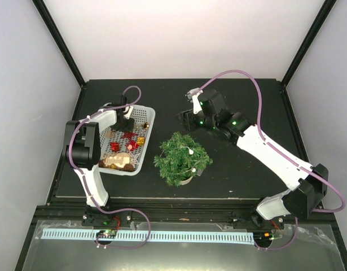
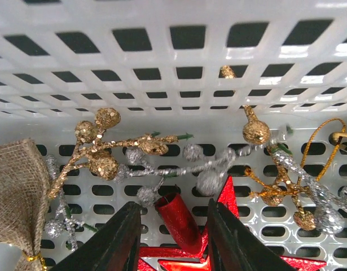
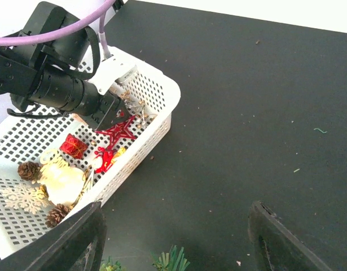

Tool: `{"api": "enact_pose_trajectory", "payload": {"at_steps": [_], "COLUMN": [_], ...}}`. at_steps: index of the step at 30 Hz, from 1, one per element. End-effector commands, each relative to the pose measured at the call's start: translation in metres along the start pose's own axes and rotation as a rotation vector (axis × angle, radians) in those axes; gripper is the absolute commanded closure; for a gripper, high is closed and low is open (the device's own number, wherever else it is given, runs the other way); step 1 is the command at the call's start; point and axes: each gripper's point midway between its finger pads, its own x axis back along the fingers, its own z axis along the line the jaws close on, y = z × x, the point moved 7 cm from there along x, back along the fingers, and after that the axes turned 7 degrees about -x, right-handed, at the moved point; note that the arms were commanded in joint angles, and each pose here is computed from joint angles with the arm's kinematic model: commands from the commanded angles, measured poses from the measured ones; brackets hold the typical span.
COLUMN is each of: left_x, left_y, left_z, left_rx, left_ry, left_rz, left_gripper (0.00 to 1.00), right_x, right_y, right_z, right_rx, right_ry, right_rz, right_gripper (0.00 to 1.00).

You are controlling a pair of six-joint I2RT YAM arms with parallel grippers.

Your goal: Decorate the small christmas tree

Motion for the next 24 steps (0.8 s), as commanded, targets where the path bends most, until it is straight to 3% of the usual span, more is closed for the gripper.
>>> {"api": "enact_pose_trajectory", "payload": {"at_steps": [1, 13, 24], "left_x": [-0.014, -0.019, 0.039], "left_y": [0.005, 0.000, 0.021], "left_z": [0.000, 0.000, 0.011], "left_rx": [0.000, -0.023, -0.047], "left_ry": [0.018, 0.021, 0.031], "left_rz": [0.004, 0.030, -0.060], "left_gripper": [0.67, 0.90, 0.94], "right_x": [-0.008, -0.009, -0.004], "right_y": [-0.002, 0.002, 0.004], "right_z": [-0.002, -0.003, -0.002], "right_rx": [0.007, 0.002, -0.003], "right_ry": [0.009, 0.017, 0.018], "right_rz": [0.007, 0.006, -0.003], "right_gripper": [0.30, 0.30, 0.30]}}
